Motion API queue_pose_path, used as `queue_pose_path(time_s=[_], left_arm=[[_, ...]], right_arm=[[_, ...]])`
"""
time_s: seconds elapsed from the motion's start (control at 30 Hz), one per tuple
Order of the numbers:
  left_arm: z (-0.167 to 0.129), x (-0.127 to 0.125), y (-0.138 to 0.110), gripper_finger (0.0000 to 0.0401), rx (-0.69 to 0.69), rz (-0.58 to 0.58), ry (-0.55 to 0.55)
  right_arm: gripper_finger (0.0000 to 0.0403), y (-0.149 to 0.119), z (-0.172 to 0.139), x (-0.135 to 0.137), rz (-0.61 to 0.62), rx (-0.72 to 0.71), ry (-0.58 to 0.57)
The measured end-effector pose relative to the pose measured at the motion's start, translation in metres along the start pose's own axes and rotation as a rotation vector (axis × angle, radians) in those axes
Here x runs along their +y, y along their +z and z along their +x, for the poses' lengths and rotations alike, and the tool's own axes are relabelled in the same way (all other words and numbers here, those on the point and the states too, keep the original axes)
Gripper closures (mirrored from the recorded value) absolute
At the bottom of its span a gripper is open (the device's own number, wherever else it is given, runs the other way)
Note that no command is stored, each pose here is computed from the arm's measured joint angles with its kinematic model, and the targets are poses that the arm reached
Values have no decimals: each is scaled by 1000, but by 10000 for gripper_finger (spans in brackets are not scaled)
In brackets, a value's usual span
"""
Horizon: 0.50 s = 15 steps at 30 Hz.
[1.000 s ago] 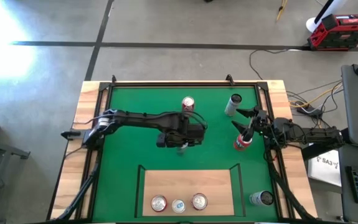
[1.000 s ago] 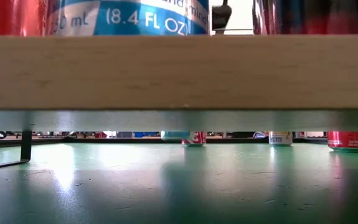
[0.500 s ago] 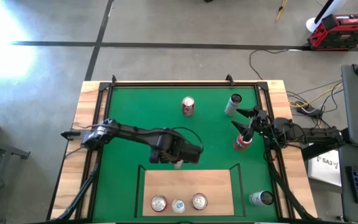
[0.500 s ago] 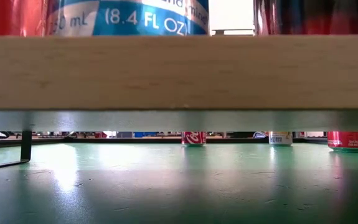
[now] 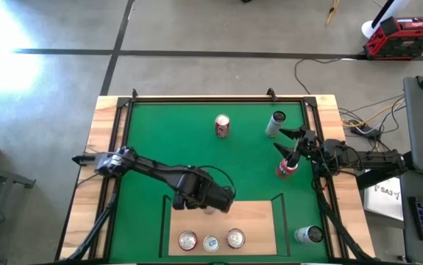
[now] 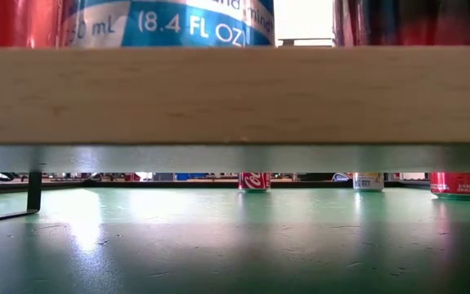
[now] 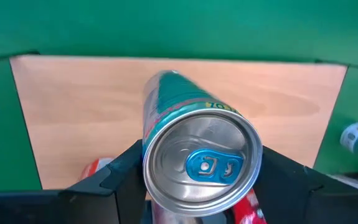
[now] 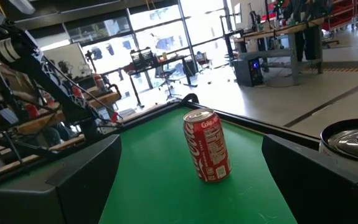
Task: Place canned beverage on shelf
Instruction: Put the blue soda can on the shelf
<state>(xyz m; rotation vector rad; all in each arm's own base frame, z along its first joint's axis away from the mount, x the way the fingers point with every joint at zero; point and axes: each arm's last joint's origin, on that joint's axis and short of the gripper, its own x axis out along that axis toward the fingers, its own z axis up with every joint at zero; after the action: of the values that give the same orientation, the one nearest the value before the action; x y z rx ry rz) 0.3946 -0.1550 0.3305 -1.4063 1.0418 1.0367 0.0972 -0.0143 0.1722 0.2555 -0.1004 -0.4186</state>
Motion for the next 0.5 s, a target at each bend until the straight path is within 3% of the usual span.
queue_pose_path(time_s=[0.5], left_arm=[[14, 7, -30, 173, 21, 5, 7]], right_arm=[[22, 0, 0, 0, 0, 0, 0]])
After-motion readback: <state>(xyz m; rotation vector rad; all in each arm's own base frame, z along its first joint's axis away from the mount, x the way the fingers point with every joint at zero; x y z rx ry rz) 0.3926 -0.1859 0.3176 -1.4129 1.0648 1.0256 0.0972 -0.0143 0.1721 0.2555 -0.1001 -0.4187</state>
